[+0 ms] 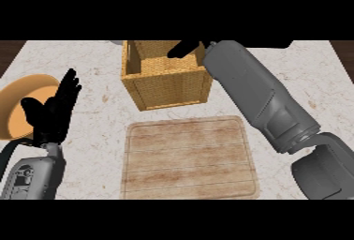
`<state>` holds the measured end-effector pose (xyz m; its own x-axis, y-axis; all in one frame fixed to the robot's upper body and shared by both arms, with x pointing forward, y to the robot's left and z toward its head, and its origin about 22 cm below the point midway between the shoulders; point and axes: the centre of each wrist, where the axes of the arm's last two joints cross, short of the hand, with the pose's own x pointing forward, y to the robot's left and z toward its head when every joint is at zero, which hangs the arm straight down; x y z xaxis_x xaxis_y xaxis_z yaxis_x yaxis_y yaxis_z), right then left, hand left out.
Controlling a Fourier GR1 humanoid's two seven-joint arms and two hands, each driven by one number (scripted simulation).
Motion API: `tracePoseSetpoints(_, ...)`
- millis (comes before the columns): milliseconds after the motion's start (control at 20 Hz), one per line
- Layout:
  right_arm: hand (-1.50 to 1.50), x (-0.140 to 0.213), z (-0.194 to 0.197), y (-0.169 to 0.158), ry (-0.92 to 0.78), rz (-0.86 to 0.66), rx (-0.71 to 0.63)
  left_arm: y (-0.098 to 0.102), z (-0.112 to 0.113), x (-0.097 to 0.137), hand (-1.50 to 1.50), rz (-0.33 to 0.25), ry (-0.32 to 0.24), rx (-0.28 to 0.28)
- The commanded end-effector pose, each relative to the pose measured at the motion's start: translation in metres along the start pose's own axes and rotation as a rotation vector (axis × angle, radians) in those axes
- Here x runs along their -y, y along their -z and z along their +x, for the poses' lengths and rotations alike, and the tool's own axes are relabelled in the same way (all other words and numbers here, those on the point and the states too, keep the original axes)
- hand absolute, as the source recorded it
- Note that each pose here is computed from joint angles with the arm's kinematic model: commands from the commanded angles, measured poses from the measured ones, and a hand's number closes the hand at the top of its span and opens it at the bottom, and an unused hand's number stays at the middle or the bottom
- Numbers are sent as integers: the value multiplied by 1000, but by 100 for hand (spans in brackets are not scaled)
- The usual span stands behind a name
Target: Pick the cupcake from the cutting board and place it in the basket
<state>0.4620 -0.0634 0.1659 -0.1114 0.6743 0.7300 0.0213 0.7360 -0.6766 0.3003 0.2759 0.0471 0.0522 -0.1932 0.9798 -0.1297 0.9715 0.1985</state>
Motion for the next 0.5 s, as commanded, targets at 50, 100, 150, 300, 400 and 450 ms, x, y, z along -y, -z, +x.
tracePoseSetpoints(50, -150, 34, -45, 5, 146, -27, -53, -6, 14, -14, 0, 1, 2, 5)
tracePoseSetpoints(100, -150, 27, -48, 2, 155, -21, -51, -7, -1, -17, 0, 18, -1, 5)
tracePoseSetpoints(150, -150, 62, -65, 8, 156, -17, -44, -1, 9, -21, 0, 28, 1, -19)
tracePoseSetpoints(300, -150, 66, -82, 5, 163, 21, -22, -1, 0, -15, 0, 36, -12, 1)
tracePoseSetpoints(400, -150, 68, -94, 3, 198, 7, -25, -2, 8, -8, 0, 1, -8, -9)
tracePoseSetpoints(450, -150, 93, -106, 2, 177, 44, -4, -4, 3, -26, 0, 26, 14, -9)
